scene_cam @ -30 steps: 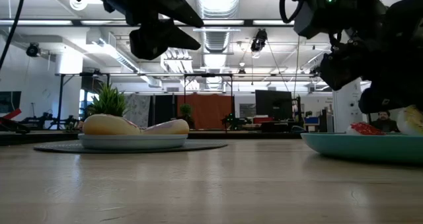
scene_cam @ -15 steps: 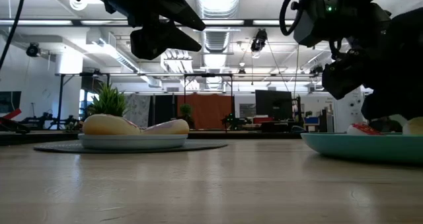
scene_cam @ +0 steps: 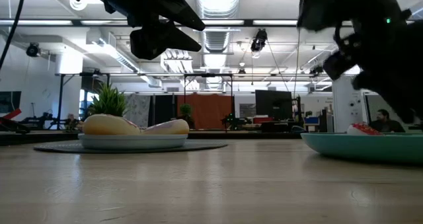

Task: Pick & Place donuts
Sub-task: Adjust the small red donut on the green plate

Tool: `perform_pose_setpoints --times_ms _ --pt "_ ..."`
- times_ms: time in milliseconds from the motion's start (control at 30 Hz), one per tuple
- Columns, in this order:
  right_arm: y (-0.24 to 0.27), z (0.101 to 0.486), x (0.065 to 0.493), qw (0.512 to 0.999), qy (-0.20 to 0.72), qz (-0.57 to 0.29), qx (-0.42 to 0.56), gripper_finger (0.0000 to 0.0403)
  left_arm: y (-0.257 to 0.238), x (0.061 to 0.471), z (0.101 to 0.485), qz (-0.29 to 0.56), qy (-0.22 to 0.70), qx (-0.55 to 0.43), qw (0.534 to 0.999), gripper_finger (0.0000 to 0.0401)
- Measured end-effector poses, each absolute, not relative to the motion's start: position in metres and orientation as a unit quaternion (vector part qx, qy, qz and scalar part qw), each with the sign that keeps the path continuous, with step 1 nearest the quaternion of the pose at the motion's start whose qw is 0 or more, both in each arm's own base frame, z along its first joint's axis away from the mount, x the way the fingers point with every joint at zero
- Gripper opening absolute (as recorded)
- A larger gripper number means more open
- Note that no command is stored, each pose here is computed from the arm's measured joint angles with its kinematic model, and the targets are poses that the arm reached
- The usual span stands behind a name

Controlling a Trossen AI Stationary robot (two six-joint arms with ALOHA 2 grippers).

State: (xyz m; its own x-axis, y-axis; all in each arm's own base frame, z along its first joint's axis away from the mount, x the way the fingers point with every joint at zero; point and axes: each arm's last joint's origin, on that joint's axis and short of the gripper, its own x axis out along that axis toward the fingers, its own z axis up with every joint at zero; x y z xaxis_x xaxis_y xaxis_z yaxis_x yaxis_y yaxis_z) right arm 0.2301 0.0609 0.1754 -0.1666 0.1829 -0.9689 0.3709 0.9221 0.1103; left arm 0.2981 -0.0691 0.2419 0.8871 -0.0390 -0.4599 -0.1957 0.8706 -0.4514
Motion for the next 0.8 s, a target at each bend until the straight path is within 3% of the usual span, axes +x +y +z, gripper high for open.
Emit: perform_pose_setpoints --times_ms 133,267,533,800 --pt "0.070 0.198 0.240 0.701 0.700 -0.054 0.123 0.0182 -0.071 0.298 0.242 0.039 0.236 -0.250 0.938 0.0146" --pt "0.075 0.199 0.256 0.755 0.640 -0.031 0.139 0.0178 -0.072 0.297 0.242 0.038 0.237 -0.250 0.938 0.0146" --pt "0.075 0.179 0.266 0.765 0.626 -0.087 0.126 0.0148 -0.074 0.297 0.242 0.036 0.237 -0.253 0.937 0.0146" --pt "0.081 0.170 0.263 0.735 0.658 0.012 0.165 0.0117 -0.074 0.296 0.241 0.037 0.242 -0.252 0.936 0.0146"
